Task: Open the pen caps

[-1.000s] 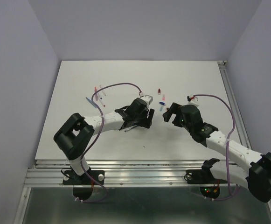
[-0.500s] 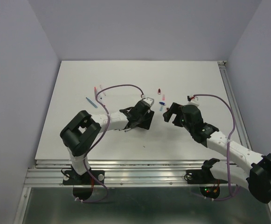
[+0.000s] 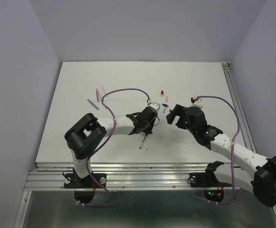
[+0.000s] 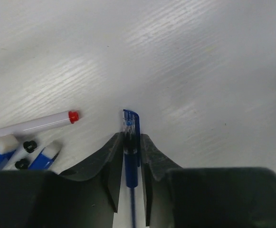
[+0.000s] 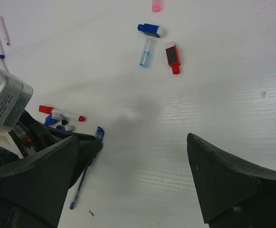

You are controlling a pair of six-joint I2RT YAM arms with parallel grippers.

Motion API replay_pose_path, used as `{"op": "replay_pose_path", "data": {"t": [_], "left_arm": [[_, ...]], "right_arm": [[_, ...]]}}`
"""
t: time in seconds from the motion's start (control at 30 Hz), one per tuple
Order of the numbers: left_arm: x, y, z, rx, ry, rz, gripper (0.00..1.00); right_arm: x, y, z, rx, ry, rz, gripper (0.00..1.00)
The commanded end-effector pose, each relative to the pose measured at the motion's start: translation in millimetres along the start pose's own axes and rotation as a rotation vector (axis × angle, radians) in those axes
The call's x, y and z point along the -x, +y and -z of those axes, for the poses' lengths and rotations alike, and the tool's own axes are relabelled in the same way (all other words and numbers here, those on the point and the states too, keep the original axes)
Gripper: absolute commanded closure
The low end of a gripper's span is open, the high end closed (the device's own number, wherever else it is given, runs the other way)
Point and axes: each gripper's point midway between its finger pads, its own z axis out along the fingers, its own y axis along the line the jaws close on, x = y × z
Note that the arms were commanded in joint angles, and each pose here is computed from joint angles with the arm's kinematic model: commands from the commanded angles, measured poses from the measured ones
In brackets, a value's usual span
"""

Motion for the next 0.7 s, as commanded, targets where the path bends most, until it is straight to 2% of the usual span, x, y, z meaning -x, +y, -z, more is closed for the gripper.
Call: {"op": "replay_pose_path", "data": {"t": [0.0,0.13,0.2,0.23,0.27,0.3,0.47,0.67], "left_arm": [[-10.1,-17.8,3.7,-0.003,0.033,-0.025,0.72],[-14.1,-33.1,6.4,-0.009,0.032,-0.067,0.75],[-14.8,-39.9,8.3,-0.009,0.030,-0.075,0.84],[-16.0,-43.1,9.5,-0.010,0.029,-0.070,0.93],[-15.4,-44.9,10.6,-0.013,0.024,-0.069,0.99],[-12.7,-46.9,12.7,-0.017,0.013,-0.065,1.00],[6.4,-48.7,30.0,-0.016,-0.064,-0.011,1.00],[44.4,-54.7,75.9,-0.090,-0.230,0.094,1.00]], "right_arm": [[5.2,-6.3,2.3,-0.020,-0.037,0.003,0.00],[4.2,-7.3,2.8,-0.024,-0.033,0.002,0.00],[4.2,-7.1,3.1,-0.024,-0.033,-0.004,0.00],[2.7,-8.1,3.3,-0.028,-0.026,-0.005,0.00],[3.8,-7.0,3.6,-0.027,-0.027,-0.009,0.00],[3.4,-6.9,3.9,-0.028,-0.024,-0.013,0.00],[1.1,-4.3,6.7,-0.023,-0.002,-0.038,0.00],[-1.0,16.1,13.1,0.084,0.027,-0.067,0.00]]}}
